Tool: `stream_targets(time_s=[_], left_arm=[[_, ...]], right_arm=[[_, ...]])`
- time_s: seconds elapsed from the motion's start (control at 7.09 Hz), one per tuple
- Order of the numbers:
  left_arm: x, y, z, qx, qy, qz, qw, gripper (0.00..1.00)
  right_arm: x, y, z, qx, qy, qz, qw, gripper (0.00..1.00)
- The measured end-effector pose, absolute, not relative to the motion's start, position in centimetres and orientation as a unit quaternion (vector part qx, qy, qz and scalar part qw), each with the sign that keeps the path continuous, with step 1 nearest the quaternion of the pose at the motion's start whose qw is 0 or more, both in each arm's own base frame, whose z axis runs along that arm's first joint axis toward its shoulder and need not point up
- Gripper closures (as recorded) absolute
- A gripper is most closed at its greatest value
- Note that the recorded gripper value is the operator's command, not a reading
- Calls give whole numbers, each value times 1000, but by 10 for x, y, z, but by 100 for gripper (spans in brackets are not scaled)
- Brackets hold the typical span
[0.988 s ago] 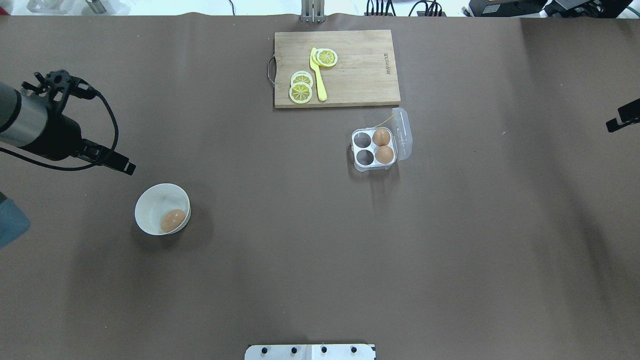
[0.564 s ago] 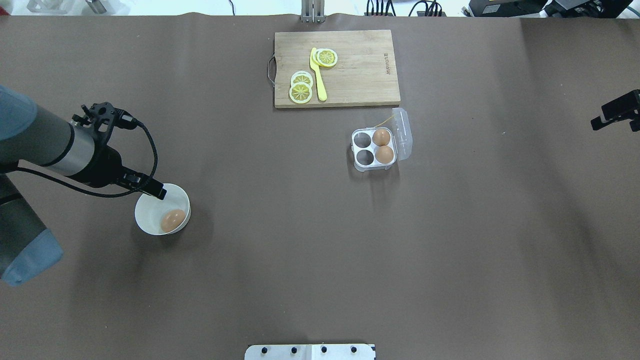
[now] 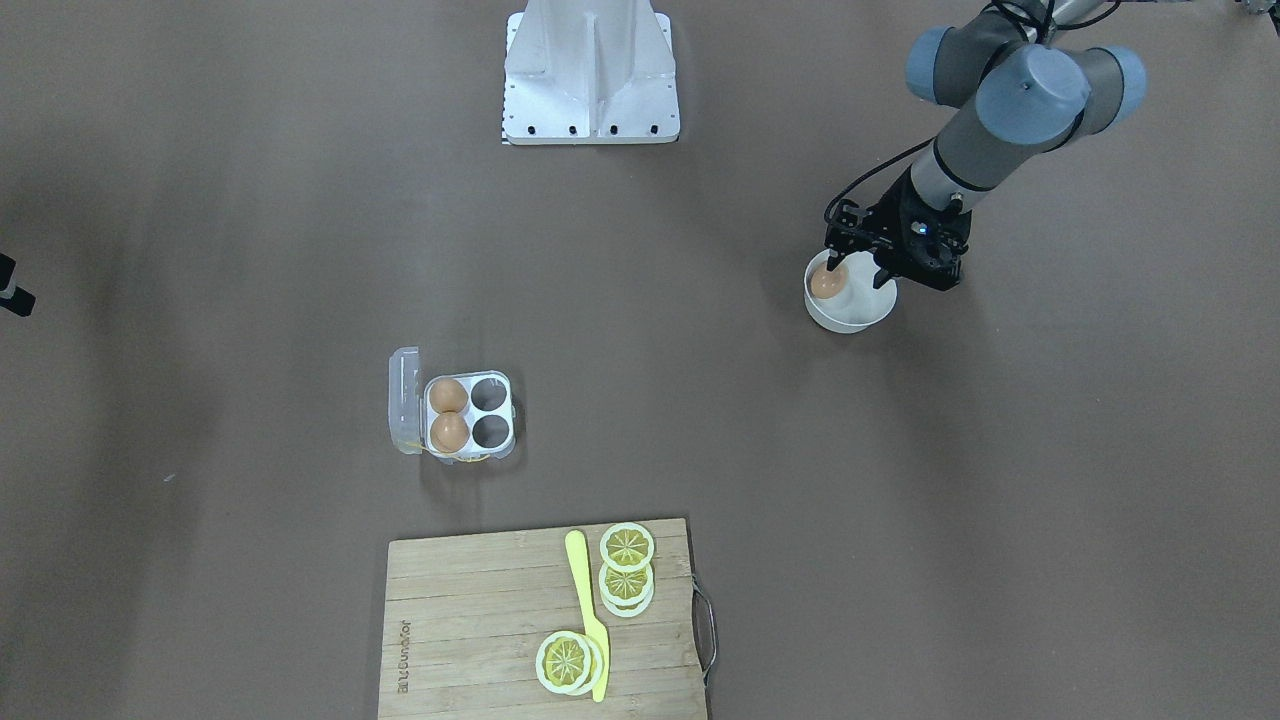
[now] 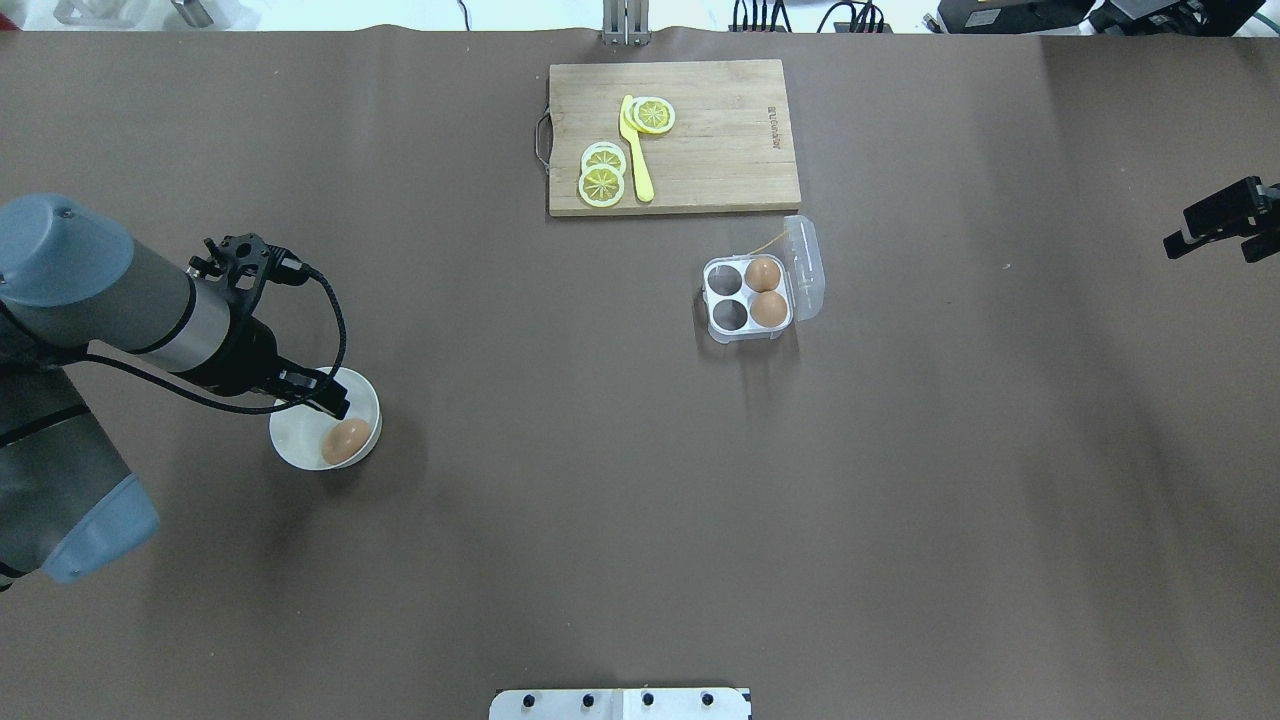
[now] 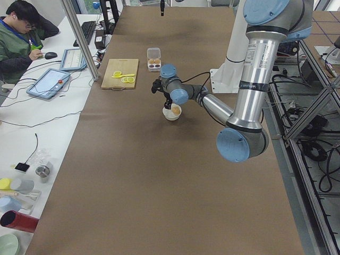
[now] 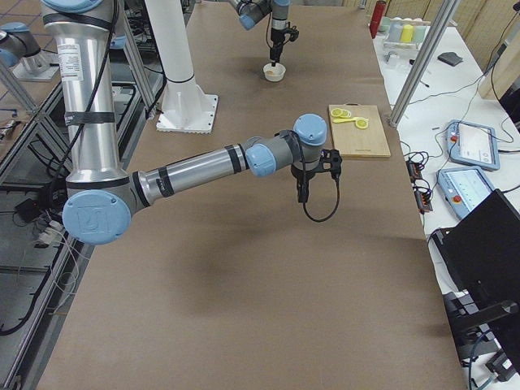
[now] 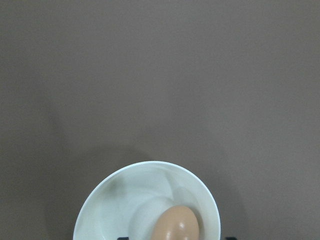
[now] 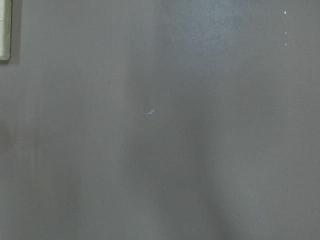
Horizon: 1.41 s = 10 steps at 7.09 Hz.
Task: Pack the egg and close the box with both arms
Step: 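Move the left gripper over the white bowl and lower onto the egg, then close the left gripper on the brown egg and lift it from the bowl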
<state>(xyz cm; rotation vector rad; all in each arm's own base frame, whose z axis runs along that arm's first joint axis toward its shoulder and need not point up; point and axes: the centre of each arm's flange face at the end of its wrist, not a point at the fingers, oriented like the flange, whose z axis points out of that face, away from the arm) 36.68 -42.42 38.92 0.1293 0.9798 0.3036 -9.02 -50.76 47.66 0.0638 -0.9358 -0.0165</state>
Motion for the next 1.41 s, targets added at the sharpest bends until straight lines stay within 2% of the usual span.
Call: stream_targets(time_s=[1.41], left_arm=[[416, -412, 412, 44, 446, 165, 878, 31]], right_arm=[[-91, -507, 477, 30, -451, -9, 892, 0]])
